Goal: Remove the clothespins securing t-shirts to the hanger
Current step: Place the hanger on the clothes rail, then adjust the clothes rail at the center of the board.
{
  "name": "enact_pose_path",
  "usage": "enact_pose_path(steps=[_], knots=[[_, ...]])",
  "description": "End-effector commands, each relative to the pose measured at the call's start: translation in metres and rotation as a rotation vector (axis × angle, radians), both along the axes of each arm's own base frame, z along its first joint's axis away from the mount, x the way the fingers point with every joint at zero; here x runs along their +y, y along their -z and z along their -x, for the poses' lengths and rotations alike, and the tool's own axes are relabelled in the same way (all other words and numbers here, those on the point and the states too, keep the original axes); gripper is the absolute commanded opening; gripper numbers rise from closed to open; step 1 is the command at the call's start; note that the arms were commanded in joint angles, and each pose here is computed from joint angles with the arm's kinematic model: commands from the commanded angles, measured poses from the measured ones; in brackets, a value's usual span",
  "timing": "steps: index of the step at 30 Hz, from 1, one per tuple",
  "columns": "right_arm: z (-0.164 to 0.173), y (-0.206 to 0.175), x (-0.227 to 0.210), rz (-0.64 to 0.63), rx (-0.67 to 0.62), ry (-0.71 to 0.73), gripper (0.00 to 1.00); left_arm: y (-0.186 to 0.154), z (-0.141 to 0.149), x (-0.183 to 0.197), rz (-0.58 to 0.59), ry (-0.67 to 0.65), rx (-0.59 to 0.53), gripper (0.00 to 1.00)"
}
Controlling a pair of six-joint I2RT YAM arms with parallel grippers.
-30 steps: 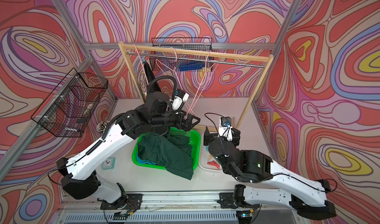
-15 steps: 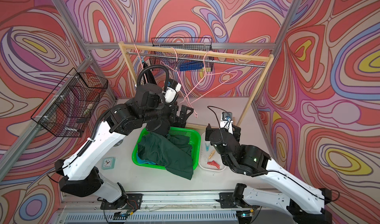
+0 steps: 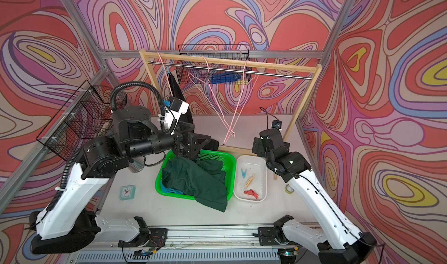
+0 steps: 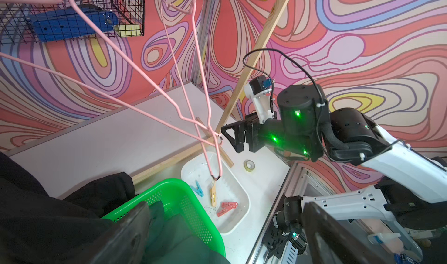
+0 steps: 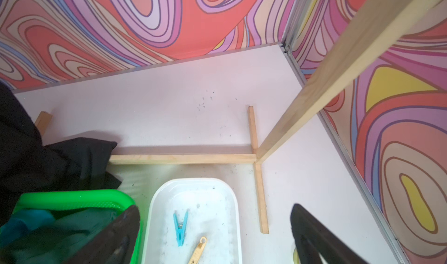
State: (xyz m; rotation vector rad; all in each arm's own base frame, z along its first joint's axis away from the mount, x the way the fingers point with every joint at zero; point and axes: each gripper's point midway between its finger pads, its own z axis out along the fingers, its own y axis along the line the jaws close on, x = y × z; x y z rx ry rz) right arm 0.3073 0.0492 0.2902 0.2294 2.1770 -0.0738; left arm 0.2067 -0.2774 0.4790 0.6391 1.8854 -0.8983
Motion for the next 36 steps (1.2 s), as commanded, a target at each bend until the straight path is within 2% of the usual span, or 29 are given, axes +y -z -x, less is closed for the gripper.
enact_pose_path(steps=[1,8,12,21,26,36], knots=[[-0.003,-0.009,-0.007,-0.006,-0.014,-0.009,0.98,0.033,0.001,0.014,-0.092,-0.027,0.029,1.0],[0.006,-0.02,-0.051,0.05,-0.019,0.113,0.98,0.088,0.003,0.056,-0.161,-0.119,0.108,1.0],[0.005,-0.024,-0.063,0.067,-0.024,0.141,0.98,0.108,0.008,0.071,-0.17,-0.15,0.132,1.0],[-0.041,-0.018,-0.11,0.061,-0.046,0.174,0.98,0.151,0.017,0.106,-0.25,-0.249,0.194,1.0],[-0.073,-0.016,-0.104,0.102,-0.077,0.065,0.98,0.168,0.022,0.116,-0.26,-0.273,0.226,1.0],[-0.13,-0.012,-0.109,0.131,-0.091,0.021,0.98,0.195,0.018,0.134,-0.337,-0.365,0.314,1.0]])
